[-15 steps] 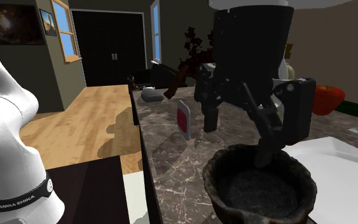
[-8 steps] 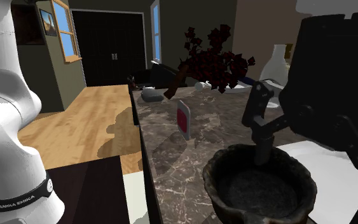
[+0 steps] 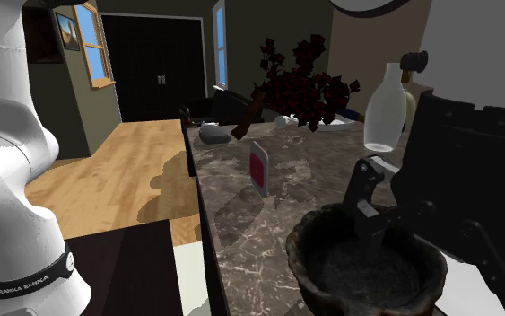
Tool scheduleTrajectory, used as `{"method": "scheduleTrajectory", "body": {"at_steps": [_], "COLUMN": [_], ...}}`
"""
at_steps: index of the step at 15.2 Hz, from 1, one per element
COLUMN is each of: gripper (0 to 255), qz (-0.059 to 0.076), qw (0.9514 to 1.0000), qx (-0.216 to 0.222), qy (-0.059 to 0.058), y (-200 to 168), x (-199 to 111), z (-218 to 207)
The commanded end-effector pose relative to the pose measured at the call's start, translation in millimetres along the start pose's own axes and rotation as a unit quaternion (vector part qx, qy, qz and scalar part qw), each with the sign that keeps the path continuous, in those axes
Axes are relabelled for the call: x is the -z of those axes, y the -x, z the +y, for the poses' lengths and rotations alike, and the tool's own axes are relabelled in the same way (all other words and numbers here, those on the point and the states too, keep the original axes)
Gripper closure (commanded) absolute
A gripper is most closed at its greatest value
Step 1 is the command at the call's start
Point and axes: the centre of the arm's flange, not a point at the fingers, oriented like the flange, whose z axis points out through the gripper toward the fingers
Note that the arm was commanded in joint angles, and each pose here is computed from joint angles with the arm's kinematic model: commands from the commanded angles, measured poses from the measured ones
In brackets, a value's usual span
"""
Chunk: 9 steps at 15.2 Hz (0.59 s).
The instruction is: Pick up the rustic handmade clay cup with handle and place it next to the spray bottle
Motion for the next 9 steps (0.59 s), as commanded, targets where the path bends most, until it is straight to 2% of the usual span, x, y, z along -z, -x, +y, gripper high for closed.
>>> {"method": "scheduleTrajectory", "body": {"at_steps": [1,6,7,9], "gripper": [0,0,255,255], "qz": [0.0,0.0,0.0,0.0], "qw": [1.0,1.0,1.0,1.0], "qx": [0.0,0.0,0.0,0.0], "qy": [0.0,0.0,0.0,0.0], "y": [-0.4,-0.4,-0.4,-0.4], "x": [-1.3,-1.2,-1.2,-1.2], "z": [-0.4,-0.4,-0.4,-0.4]}}
